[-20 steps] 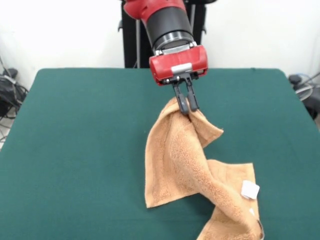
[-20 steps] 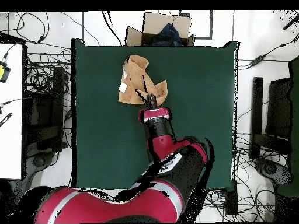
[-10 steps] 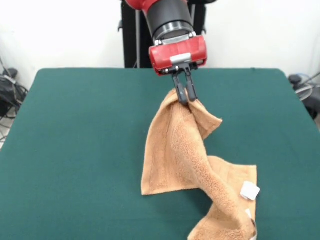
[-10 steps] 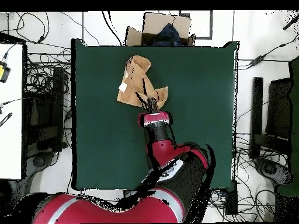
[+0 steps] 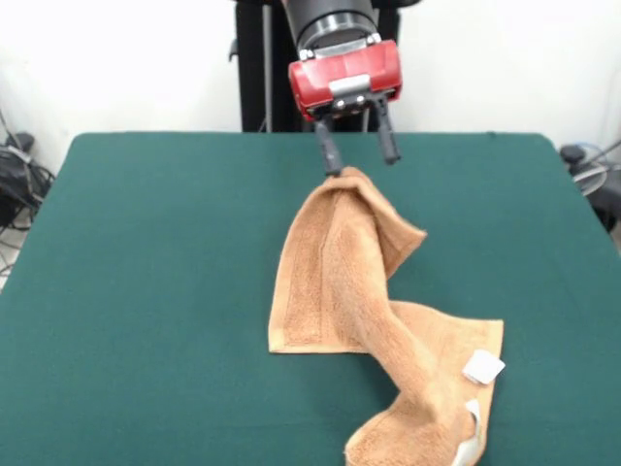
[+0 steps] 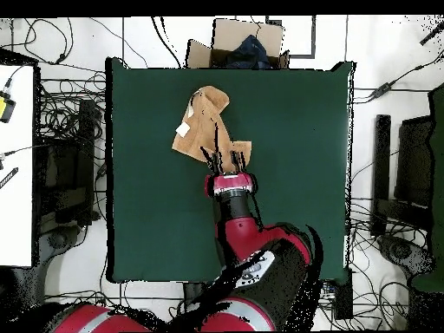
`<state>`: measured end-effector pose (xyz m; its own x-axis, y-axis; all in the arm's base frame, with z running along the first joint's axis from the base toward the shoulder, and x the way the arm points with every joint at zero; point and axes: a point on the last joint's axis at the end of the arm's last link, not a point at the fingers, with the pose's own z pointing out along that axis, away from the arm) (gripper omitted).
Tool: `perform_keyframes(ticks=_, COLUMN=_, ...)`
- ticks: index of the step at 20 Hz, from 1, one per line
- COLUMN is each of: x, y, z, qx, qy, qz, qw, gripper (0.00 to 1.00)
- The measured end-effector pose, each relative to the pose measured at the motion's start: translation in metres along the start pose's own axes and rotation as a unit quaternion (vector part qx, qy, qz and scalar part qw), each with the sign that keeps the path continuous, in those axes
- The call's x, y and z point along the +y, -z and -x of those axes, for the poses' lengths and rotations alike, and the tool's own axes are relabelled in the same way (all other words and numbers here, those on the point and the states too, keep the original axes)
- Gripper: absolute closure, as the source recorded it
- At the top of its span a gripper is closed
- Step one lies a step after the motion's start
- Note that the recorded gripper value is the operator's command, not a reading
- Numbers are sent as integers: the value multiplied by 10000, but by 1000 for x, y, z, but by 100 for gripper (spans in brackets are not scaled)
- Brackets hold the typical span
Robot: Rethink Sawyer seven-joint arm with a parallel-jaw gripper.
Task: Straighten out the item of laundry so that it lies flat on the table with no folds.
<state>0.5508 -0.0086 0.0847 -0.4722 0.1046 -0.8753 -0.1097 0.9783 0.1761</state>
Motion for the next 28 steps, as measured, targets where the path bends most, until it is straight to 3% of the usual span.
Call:
perform_keyframes(ticks=12, x=0, y=11, z=1, qx=5, qy=-79, qz=-77, qw=9999, gripper=0)
perform_keyframes(ticks=17, x=2, y=12, z=12, qx=-67, qy=-62, qz=-98, qw=9999, gripper=0)
perform_keyframes(ticks=20, x=1, y=9, z=24, qx=31, qy=-41, qz=-333, qw=9994, gripper=0)
perform_keyframes(ticks=23, x=-4, y=2, z=35, qx=293, qy=-48, qz=-745, qw=9968, gripper=0)
perform_keyframes(ticks=25, x=-7, y=-7, z=43, qx=630, qy=-81, qz=-1198, qw=9908, gripper=0)
perform_keyframes(ticks=28, x=-7, y=-16, z=50, qx=891, qy=-134, qz=-1539, qw=9840, gripper=0)
